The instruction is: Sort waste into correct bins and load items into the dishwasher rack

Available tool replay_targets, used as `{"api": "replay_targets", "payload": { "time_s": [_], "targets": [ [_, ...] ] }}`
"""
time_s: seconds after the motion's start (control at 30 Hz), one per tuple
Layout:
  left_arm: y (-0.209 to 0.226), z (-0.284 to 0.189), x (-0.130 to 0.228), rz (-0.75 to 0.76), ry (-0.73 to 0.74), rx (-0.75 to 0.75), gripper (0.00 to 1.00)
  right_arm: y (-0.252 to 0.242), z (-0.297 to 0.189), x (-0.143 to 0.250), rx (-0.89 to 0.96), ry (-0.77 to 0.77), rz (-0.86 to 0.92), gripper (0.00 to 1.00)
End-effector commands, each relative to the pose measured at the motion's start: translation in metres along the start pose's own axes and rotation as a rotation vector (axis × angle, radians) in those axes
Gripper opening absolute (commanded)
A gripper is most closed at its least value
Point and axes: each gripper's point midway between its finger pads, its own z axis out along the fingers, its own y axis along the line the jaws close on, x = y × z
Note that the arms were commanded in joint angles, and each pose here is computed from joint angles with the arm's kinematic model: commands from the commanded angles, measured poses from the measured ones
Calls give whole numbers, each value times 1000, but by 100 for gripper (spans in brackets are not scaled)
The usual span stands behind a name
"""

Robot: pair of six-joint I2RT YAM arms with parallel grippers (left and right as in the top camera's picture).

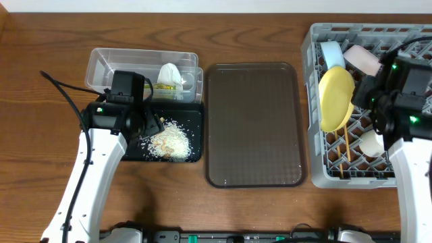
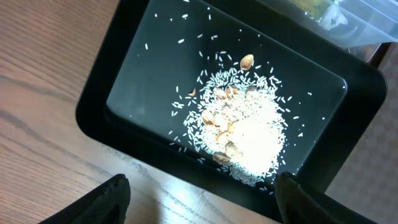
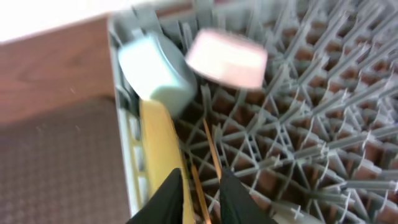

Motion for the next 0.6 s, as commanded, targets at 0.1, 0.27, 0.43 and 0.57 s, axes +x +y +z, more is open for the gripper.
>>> {"api": "replay_targets", "payload": {
  "time_s": [0.1,0.27,0.43,0.57],
  "targets": [
    [1,2,-1,-17,-4,-5,77,74,-25,6,-301,-12,-183,30],
    [-4,2,-10,67,-41,15,78,95,-9,47,-338,150,-229,38],
    [4,2,4,134,18,-16,85,92,5,84,-290,319,-190,47],
    [17,0,25,152,108,-62,85,78,-1,103,-200,402,-136,54]
  ]
}}
